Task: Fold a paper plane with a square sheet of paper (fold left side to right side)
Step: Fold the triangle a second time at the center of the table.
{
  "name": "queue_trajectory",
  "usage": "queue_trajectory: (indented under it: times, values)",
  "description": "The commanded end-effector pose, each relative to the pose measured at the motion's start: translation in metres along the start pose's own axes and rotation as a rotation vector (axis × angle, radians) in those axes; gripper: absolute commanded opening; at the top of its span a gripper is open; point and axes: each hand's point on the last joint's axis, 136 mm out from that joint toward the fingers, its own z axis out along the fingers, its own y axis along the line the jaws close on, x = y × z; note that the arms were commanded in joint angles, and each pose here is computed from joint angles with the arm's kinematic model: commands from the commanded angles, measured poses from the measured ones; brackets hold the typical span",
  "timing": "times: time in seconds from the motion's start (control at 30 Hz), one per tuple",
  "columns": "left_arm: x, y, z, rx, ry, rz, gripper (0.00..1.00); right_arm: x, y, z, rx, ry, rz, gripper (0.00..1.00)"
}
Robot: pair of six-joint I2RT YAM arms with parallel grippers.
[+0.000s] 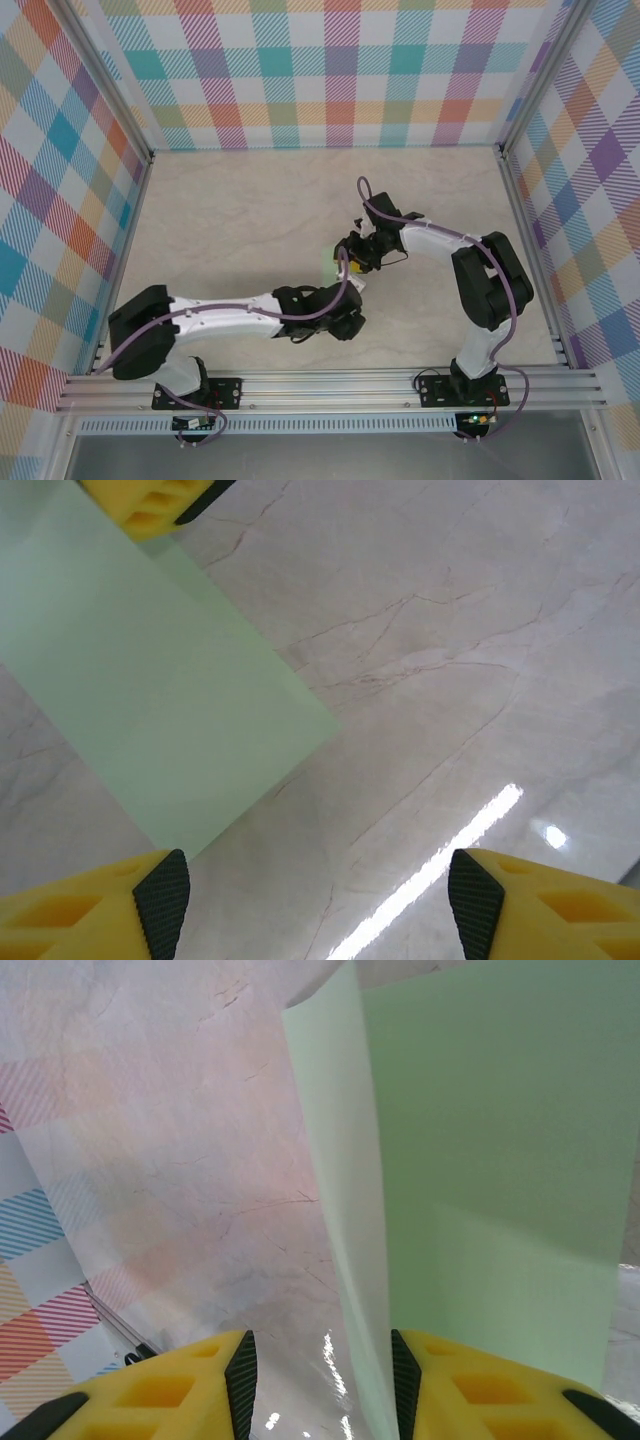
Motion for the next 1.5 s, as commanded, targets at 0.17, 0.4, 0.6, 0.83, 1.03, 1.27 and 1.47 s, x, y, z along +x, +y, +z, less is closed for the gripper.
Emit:
queue_trajectory:
  times: [0.17, 0.4, 0.6, 0.83, 1.03, 1.27, 1.47]
  values:
    - [-0.010, 0.004, 0.017, -0.180, 0.033, 0.074, 0.73, -0.001, 0.005, -0.004, -0.008, 0.011, -0.018, 0.41]
    - [-0.008, 0.005, 0.041, -0.267, 0.063, 0.080, 0.73, -0.001, 0.003, -0.002, -0.006, 0.014, -0.014, 0.41]
    - [-0.010, 0.014, 0.047, -0.353, 0.071, 0.127, 0.67, -0.001, 0.002, -0.001, -0.001, 0.015, -0.014, 0.41]
    - [-0.012, 0.012, 0.048, -0.347, 0.064, 0.123, 0.47, -0.001, 0.000, 0.001, 0.005, 0.020, -0.014, 0.41]
    - [-0.013, 0.011, 0.044, -0.339, 0.058, 0.117, 0.28, -0.002, -0.002, 0.002, 0.017, 0.020, -0.025, 0.41]
    - [-0.013, 0.009, 0.042, -0.310, 0.045, 0.079, 0.08, -0.010, 0.007, -0.008, 0.025, -0.011, -0.062, 0.43]
    - [-0.012, 0.009, 0.040, -0.289, 0.039, 0.046, 0.02, -0.032, 0.023, -0.030, 0.025, -0.060, -0.107, 0.51]
